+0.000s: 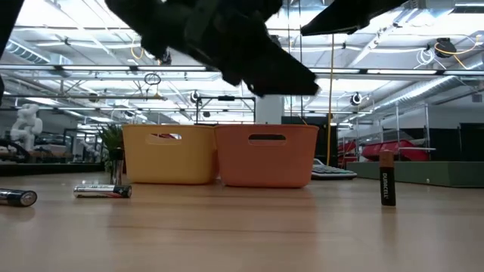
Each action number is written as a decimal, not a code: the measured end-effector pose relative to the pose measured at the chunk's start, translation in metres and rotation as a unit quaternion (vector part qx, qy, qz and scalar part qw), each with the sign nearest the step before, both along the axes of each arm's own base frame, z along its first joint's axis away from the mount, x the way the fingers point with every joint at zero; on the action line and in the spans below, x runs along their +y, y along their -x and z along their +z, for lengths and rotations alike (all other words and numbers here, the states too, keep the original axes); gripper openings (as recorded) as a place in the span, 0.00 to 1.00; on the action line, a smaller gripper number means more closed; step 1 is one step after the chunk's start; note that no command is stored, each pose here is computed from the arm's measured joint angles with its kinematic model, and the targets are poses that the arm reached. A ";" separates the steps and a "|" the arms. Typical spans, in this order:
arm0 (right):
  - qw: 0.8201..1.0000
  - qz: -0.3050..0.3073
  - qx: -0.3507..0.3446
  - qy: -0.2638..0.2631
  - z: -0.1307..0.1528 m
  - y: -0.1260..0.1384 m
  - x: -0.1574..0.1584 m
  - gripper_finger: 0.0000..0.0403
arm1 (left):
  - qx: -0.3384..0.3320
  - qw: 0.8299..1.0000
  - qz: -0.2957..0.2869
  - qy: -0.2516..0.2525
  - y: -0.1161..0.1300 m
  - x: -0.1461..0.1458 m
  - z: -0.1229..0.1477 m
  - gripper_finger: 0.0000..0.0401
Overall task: Sort batteries
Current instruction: Put the silver battery into the yellow bin
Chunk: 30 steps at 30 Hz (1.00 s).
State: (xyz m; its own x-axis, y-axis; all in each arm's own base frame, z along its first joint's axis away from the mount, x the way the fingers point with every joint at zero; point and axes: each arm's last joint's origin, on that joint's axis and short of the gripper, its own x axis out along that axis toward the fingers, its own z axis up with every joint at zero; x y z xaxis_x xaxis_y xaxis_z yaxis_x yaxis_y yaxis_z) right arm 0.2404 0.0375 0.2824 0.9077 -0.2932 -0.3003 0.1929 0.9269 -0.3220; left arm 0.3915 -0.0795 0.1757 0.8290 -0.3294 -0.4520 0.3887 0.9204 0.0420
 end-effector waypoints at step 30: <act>1.000 0.002 0.024 -0.020 -0.006 0.006 0.013 0.16 | 0.313 0.928 0.166 -0.113 0.099 -0.058 0.005 0.45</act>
